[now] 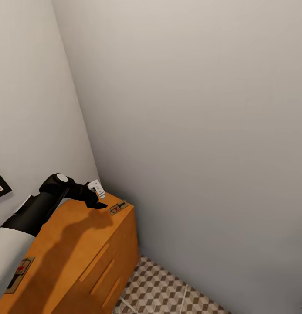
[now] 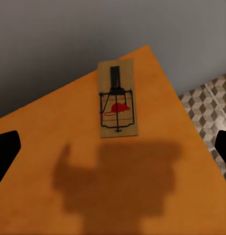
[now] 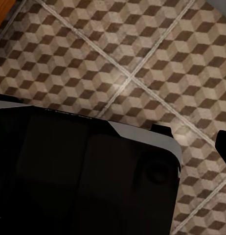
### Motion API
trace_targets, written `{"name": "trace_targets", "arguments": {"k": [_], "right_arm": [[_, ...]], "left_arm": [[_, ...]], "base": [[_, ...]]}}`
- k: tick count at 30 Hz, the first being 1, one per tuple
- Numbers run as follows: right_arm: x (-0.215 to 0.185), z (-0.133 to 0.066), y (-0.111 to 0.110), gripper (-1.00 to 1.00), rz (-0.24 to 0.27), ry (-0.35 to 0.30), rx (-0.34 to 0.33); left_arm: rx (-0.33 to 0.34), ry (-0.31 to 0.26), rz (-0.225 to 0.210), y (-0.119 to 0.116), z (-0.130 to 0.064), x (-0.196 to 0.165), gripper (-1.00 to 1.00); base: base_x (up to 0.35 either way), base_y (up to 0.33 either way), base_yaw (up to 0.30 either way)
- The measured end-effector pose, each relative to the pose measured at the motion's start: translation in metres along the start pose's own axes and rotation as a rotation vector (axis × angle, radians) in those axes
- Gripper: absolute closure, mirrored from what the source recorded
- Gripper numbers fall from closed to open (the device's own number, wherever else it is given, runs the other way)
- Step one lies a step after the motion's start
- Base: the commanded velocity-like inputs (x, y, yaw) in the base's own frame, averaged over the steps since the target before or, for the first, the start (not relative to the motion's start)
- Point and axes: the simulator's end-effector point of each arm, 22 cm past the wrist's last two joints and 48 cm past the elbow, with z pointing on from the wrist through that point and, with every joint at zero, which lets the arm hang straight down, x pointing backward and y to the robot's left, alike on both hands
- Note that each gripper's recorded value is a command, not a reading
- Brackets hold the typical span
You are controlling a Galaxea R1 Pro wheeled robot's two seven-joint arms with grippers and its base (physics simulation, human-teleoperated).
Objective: Take the four mousetraps from the cabinet in the bathroom and place them on the bathroom floor. Make sure all four end up on the same floor surface, and ensure that at least two of them are either under or directly next to the same bathroom sink.
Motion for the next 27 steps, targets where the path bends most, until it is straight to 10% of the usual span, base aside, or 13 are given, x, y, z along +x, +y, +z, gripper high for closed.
{"name": "trace_targets", "arguments": {"k": [27], "right_arm": [[0.0038, 0.0002, 0.0002, -1.00, 0.002, 0.009, 0.000]], "left_arm": [[0.030, 0.000, 0.004, -0.0068, 0.0029, 0.0002, -1.00]], "base": [[0.007, 0.000, 0.000]]}}
